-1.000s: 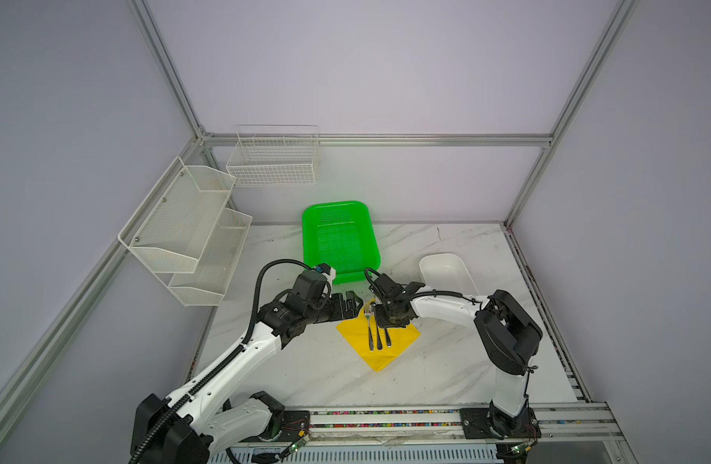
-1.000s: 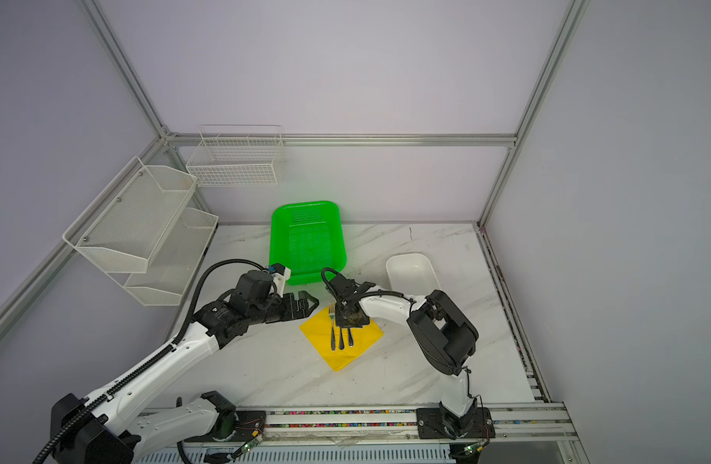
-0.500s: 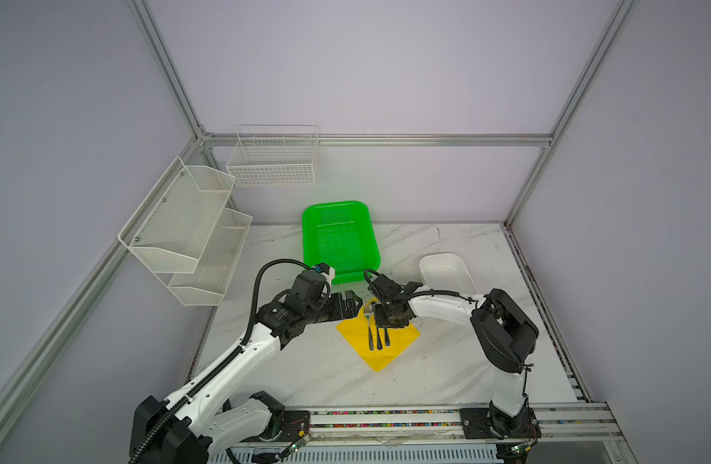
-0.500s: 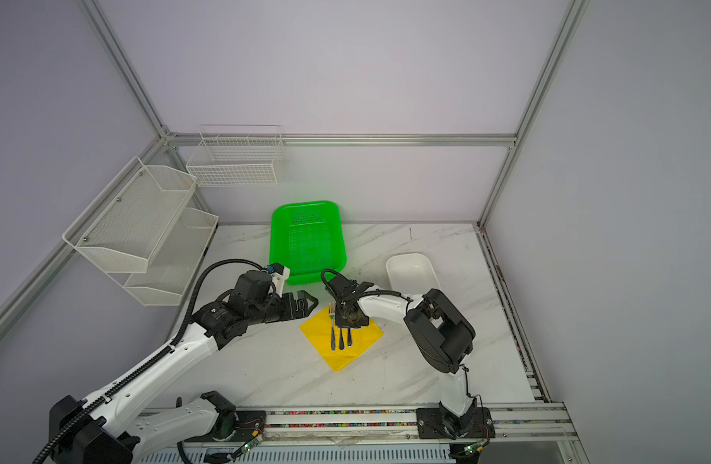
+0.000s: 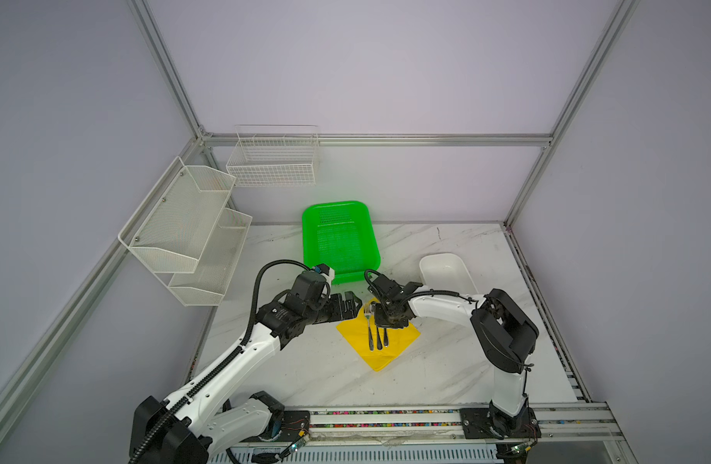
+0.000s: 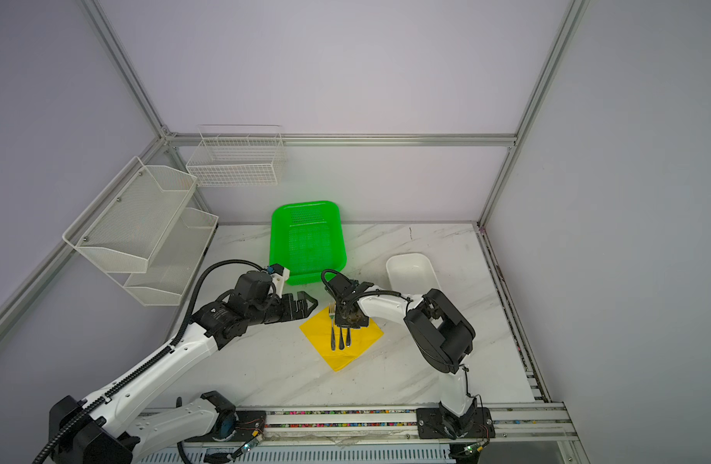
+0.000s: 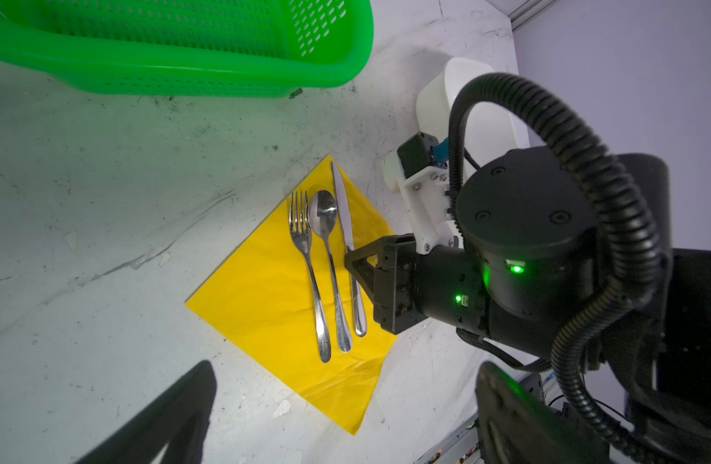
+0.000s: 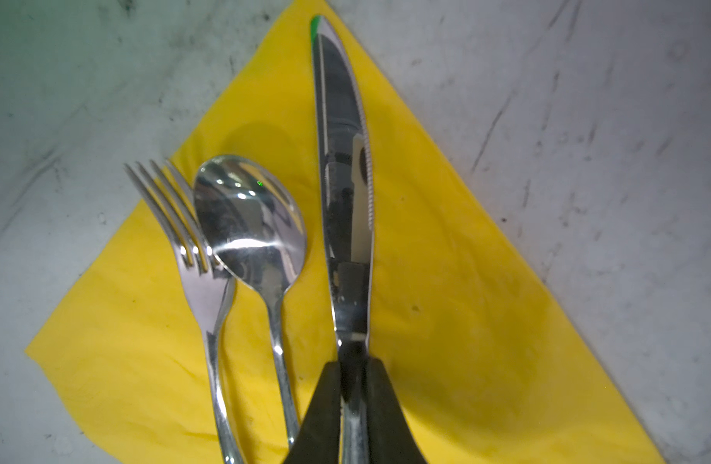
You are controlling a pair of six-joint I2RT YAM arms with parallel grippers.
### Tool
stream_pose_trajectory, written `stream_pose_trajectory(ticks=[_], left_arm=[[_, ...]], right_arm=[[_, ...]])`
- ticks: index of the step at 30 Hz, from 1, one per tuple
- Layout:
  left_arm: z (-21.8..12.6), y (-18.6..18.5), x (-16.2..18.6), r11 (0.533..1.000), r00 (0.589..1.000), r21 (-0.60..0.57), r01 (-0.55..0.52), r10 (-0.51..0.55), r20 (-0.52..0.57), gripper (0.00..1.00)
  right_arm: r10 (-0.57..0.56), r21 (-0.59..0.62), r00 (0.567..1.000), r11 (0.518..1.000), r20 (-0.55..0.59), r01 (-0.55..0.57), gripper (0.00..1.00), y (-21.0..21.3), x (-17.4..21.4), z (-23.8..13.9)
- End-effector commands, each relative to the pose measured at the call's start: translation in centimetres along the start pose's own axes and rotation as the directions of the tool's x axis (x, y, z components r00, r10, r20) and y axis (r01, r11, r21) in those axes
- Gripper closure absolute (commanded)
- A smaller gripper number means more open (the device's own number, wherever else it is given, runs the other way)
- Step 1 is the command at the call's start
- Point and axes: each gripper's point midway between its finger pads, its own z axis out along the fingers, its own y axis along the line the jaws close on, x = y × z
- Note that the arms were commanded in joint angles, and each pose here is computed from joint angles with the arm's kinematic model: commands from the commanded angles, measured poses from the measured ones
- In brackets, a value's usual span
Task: Place the utensils on the paper napkin and roll it up
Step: 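Lower the knife beside the spoon and open the right gripper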
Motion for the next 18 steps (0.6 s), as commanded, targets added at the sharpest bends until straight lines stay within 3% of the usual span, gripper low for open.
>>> stream_pose_trajectory(ticks=[1, 5, 10, 18], left_arm=[[-0.3, 0.4, 0.0, 1.0, 1.0, -0.001, 0.015, -0.015, 0.021, 0.0], [-0.5, 0.5, -0.1, 1.0, 0.999, -0.003, 0.021, -0.021, 0.029, 0.0], [-0.6, 0.9, -0.1, 0.999, 0.998, -0.017, 0.04, -0.039, 0.046, 0.01], [-1.2, 1.8, -0.4, 0.996, 0.995, -0.055, 0.063, -0.058, 0.087, 0.01]], right_arm=[[0.021, 0.019, 0.999, 1.0, 0.024, -0.021, 0.8, -0.5, -0.4, -1.1], [0.017, 0.015, 0.998, 1.0, 0.066, -0.018, 0.78, -0.3, -1.3, -2.6], [-0.005, 0.007, 0.999, 1.0, 0.04, 0.004, 0.76, -0.2, -0.3, -3.2], [-0.056, -0.072, 0.998, 0.996, 0.031, 0.058, 0.77, 3.4, 0.9, -3.2]])
